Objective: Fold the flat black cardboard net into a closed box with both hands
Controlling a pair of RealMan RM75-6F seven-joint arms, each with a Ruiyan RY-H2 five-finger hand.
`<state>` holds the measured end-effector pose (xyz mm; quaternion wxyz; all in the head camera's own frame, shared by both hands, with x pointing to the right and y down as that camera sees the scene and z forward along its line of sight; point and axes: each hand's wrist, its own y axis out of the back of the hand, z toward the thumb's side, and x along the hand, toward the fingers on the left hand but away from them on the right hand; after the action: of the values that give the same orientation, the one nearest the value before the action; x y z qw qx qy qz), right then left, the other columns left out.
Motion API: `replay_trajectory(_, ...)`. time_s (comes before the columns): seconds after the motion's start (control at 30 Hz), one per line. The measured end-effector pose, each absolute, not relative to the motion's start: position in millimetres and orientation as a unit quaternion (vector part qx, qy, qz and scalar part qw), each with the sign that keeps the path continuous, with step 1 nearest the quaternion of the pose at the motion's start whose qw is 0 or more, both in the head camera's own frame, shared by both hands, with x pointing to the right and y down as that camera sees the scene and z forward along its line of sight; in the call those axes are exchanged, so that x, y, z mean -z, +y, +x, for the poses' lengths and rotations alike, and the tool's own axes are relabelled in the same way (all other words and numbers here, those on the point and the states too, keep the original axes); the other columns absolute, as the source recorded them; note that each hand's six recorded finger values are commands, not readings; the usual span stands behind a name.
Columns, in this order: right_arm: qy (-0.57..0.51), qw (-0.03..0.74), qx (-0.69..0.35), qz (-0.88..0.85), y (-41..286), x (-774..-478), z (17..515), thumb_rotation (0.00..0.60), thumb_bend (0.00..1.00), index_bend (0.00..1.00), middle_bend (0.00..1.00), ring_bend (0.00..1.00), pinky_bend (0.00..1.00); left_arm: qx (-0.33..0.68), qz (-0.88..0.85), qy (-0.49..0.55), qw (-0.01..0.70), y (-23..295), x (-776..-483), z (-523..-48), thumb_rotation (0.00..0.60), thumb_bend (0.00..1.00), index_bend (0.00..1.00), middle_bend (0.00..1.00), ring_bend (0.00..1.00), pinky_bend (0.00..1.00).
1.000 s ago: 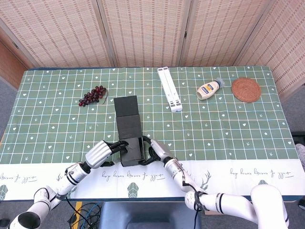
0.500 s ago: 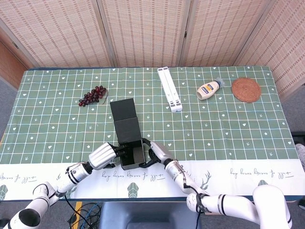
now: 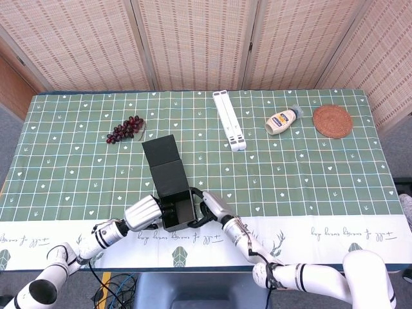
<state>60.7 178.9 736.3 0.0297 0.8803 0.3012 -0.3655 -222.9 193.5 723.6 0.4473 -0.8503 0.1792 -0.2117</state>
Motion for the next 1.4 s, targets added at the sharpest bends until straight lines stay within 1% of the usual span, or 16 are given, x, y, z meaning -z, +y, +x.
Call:
replay_trajectory(0.27, 0.301, 0.03, 0.364, 0.881, 180, -736, 59, 0.6, 0.47, 0.23, 0.35, 0.8, 1.0, 0.212, -0.85, 0.179, 0.447, 195, -724, -222, 0.6, 0.08, 0.65, 0.54, 0.69, 0.88)
replay_trajectory(0.5, 0.303, 0.031, 0.36, 0.882, 181, -735, 59, 0.6, 0.47, 0.23, 0.35, 0.8, 1.0, 0.209, -0.851, 0.183, 0.446, 194, -723, -220, 0.6, 0.08, 0.67, 0.59, 0.69, 0.88)
replay_trajectory(1.0, 0.306, 0.027, 0.353, 0.884, 185, -732, 58, 0.6, 0.47, 0.23, 0.35, 0.8, 1.0, 0.203, -0.855, 0.187, 0.439, 193, -722, -212, 0.6, 0.08, 0.66, 0.6, 0.69, 0.87)
replay_trajectory(1.07, 0.307, 0.026, 0.353, 0.884, 185, -732, 59, 0.6, 0.47, 0.23, 0.35, 0.8, 1.0, 0.205, -0.855, 0.186, 0.439, 193, -722, -213, 0.6, 0.08, 0.65, 0.6, 0.69, 0.87)
replay_trajectory(1.13, 0.308, 0.025, 0.353, 0.883, 185, -732, 59, 0.6, 0.47, 0.23, 0.35, 0.8, 1.0, 0.206, -0.855, 0.186, 0.438, 193, -722, -214, 0.6, 0.08, 0.62, 0.59, 0.69, 0.87)
replay_trajectory(1.4, 0.318, 0.026, 0.353, 0.879, 181, -734, 63, 0.6, 0.48, 0.23, 0.35, 0.8, 1.0, 0.209, -0.85, 0.194, 0.444, 192, -717, -222, 0.6, 0.08, 0.46, 0.43, 0.68, 0.87)
